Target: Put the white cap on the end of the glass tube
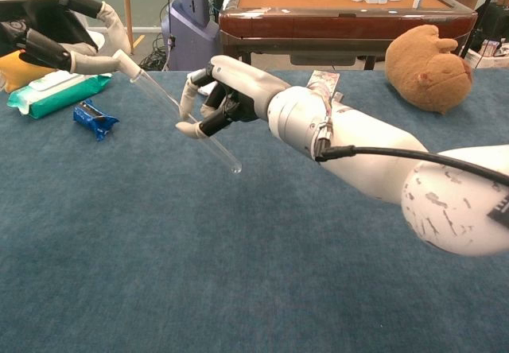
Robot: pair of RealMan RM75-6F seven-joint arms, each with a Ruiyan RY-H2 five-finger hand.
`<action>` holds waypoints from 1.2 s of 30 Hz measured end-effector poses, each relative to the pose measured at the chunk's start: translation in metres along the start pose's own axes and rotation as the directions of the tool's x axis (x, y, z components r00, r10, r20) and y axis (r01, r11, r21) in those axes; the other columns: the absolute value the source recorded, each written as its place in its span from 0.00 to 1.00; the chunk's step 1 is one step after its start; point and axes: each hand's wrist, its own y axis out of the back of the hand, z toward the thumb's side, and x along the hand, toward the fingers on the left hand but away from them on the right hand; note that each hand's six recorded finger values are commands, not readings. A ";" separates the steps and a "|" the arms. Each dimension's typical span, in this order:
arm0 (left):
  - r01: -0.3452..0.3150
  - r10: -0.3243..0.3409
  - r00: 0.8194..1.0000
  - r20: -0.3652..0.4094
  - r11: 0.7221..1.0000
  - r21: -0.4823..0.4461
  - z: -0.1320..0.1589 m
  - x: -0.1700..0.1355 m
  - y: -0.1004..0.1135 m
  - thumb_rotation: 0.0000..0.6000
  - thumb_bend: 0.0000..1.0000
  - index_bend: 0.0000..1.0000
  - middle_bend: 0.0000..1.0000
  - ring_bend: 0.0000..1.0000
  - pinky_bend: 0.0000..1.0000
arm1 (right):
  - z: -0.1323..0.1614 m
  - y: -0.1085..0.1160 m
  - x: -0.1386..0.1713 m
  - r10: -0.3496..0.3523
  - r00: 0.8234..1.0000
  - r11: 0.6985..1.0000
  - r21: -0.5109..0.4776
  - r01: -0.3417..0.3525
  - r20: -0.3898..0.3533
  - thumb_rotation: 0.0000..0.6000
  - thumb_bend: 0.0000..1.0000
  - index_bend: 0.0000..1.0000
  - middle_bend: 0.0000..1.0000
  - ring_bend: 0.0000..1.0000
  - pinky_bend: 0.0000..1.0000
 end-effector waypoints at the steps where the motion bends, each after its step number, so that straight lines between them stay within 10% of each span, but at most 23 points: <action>1: 0.002 -0.002 1.000 0.000 1.000 -0.001 0.000 0.000 -0.001 1.00 0.32 0.54 1.00 1.00 1.00 | 0.000 0.000 0.000 -0.003 1.000 1.000 -0.001 0.003 -0.002 1.00 0.57 0.73 0.89 0.95 1.00; 32: -0.005 0.005 1.000 0.013 1.000 -0.001 -0.001 0.003 -0.009 1.00 0.32 0.54 1.00 1.00 1.00 | 0.009 -0.003 -0.004 -0.011 1.000 0.999 -0.040 0.011 -0.006 1.00 0.58 0.74 0.90 0.95 1.00; 36: 0.002 -0.002 1.000 0.005 1.000 0.012 -0.003 0.002 -0.009 1.00 0.32 0.41 1.00 1.00 1.00 | 0.006 -0.002 -0.003 -0.005 1.000 1.000 -0.024 0.005 0.000 1.00 0.58 0.74 0.90 0.95 1.00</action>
